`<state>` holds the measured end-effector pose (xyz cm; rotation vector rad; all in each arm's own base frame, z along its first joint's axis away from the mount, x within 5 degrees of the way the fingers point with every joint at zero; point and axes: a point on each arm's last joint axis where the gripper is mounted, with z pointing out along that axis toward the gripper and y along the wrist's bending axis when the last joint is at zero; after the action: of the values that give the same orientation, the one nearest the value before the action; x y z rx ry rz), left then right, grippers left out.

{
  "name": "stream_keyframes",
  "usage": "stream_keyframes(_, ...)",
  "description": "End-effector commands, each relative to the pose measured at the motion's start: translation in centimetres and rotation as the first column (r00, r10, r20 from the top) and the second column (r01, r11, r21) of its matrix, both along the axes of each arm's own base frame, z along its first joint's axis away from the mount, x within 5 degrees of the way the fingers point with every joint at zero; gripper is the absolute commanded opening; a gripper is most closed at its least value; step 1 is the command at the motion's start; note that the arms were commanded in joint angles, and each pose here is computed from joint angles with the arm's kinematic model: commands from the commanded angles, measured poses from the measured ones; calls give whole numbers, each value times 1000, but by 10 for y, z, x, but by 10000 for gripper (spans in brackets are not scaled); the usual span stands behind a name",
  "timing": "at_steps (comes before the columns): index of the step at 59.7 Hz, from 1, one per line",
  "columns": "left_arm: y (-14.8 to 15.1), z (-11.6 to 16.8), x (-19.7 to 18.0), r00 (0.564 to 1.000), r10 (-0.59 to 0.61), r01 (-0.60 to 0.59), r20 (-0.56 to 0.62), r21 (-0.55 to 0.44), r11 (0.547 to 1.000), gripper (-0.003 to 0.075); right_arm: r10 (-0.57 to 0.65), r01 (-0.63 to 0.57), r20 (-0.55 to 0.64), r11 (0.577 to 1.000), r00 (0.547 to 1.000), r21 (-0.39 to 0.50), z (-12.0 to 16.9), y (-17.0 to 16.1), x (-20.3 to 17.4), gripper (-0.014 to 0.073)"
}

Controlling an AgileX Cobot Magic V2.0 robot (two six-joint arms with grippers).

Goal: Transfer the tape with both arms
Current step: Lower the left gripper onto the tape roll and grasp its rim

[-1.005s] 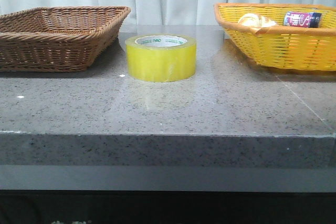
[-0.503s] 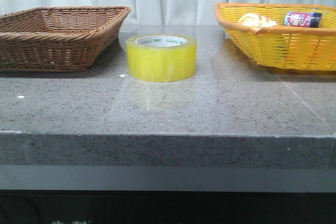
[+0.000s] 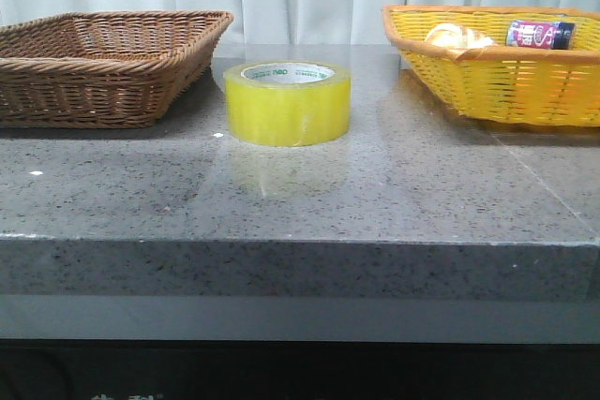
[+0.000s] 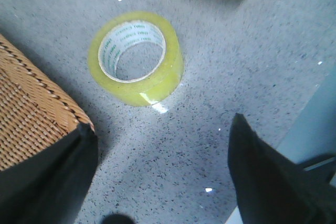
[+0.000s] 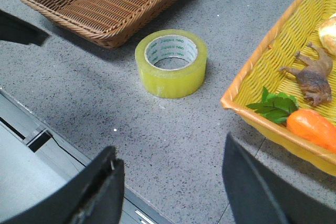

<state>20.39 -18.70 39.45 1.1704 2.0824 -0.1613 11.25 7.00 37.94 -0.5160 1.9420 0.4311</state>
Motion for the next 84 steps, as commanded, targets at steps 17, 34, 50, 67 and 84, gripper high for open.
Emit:
stream_keyframes(17, -58, 0, 55, 994, -46, 45, -98, -5, 999, 512, -19, 15, 90, 999, 996, 51, 15, -1, 2, 444)
stream_keyframes(34, -77, -12, 100, 983, -15, 6, -181, -52, 999, 512, -19, 15, 90, 999, 996, 51, 15, -1, 2, 444)
stream_keyframes(50, -97, -47, 126, 974, -5, 2, -225, -14, 1000, 512, -19, 15, 90, 999, 996, 51, 15, -1, 2, 444)
stream_keyframes(67, -107, -79, 138, 961, 6, 3, -278, 30, 1000, 512, -19, 15, 90, 999, 996, 51, 15, -1, 2, 444)
stream_keyframes(84, -110, -93, 141, 951, 12, 6, -309, 57, 998, 377, -20, 15, 90, 999, 996, 52, 15, -1, 2, 444)
